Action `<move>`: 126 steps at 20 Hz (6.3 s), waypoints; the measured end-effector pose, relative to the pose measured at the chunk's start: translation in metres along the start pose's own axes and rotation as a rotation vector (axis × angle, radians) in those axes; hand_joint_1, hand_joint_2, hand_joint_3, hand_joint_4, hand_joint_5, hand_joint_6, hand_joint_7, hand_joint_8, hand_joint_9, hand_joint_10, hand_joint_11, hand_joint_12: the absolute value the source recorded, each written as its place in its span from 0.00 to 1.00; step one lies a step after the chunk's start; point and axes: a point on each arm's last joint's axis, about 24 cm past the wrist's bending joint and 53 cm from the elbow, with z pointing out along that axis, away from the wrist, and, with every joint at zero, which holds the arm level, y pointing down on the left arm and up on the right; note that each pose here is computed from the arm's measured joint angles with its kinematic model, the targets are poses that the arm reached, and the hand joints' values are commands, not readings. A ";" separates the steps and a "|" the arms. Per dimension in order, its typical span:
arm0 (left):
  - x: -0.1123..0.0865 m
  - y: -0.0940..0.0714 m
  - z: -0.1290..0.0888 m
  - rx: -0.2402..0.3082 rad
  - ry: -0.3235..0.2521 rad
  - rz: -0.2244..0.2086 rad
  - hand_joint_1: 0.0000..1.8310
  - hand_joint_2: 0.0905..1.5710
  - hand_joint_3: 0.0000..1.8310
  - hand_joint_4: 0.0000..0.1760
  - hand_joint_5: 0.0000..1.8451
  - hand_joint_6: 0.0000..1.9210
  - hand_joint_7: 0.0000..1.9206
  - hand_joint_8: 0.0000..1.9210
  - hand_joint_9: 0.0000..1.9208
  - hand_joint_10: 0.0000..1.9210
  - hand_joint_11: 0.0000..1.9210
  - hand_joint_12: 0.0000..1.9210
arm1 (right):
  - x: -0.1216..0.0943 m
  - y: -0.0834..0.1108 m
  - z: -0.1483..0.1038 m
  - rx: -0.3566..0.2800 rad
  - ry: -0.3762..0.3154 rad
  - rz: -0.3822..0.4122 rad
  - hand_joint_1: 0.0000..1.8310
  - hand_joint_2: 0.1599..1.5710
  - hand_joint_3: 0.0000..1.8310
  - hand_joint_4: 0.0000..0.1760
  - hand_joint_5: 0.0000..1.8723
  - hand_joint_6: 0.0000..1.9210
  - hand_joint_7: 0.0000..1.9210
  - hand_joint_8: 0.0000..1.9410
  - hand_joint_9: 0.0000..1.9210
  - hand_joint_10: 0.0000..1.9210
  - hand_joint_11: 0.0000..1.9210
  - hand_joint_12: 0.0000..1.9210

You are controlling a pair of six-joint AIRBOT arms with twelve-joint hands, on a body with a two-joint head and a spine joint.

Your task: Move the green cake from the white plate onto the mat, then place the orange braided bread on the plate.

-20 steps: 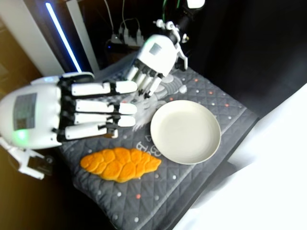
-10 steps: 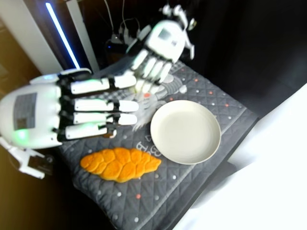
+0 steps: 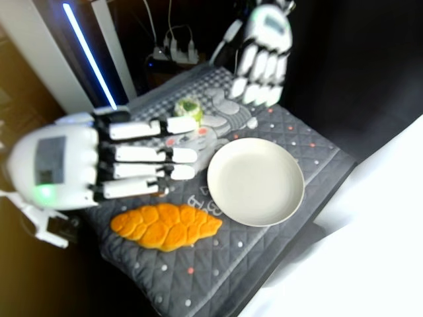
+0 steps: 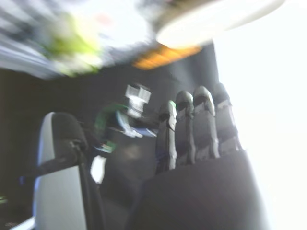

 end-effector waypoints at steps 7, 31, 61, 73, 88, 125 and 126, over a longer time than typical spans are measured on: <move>-0.042 0.006 -0.030 -0.048 -0.141 0.032 0.43 0.56 0.00 0.27 0.14 0.00 0.13 0.00 0.08 0.00 0.00 0.11 | 0.018 -0.041 -0.002 0.146 0.087 -0.023 0.33 0.47 0.00 0.44 0.05 0.00 0.10 0.00 0.10 0.01 0.00 0.21; -0.069 -0.002 -0.053 -0.045 -0.224 0.048 0.43 0.56 0.00 0.27 0.14 0.00 0.13 0.00 0.08 0.00 0.00 0.11 | 0.046 -0.105 -0.004 0.359 0.166 -0.021 0.33 0.44 0.00 1.00 0.00 0.00 0.11 0.00 0.17 0.00 0.00 0.43; -0.069 -0.003 -0.053 -0.041 -0.227 0.053 0.43 0.56 0.00 0.27 0.14 0.00 0.13 0.00 0.08 0.00 0.00 0.11 | 0.006 -0.131 -0.002 0.395 0.021 0.137 0.70 0.65 0.00 0.00 0.48 0.51 0.65 0.35 0.79 0.01 0.64 0.39; -0.069 -0.002 -0.053 -0.049 -0.227 0.065 0.43 0.56 0.00 0.27 0.14 0.00 0.13 0.00 0.08 0.00 0.00 0.11 | -0.033 -0.070 -0.005 0.197 -0.061 0.117 0.70 0.67 0.00 0.00 0.46 0.55 0.60 0.42 0.79 0.00 0.64 0.41; -0.057 -0.006 -0.042 -0.025 -0.219 0.068 0.34 0.54 0.00 0.71 0.16 0.00 0.19 0.00 0.21 0.00 0.04 0.42 | -0.038 0.008 0.072 -0.026 -0.097 -0.028 0.64 0.70 0.00 0.00 0.48 0.56 0.62 0.51 0.78 0.45 0.67 0.82; -0.054 -0.053 -0.011 0.192 -0.233 0.050 0.47 0.59 0.01 1.00 0.08 0.00 0.18 0.00 0.18 0.00 0.14 0.08 | 0.036 -0.005 0.179 0.030 0.018 -0.069 0.51 0.92 0.00 0.00 0.23 0.93 0.54 0.99 0.68 0.98 0.71 0.99; -0.054 -0.053 -0.011 0.192 -0.232 0.050 0.48 0.59 0.01 1.00 0.08 0.00 0.17 0.00 0.18 0.00 0.14 0.08 | 0.041 -0.010 0.175 0.038 0.024 -0.061 0.52 0.91 0.00 0.00 0.23 0.92 0.51 1.00 0.65 0.99 0.69 0.99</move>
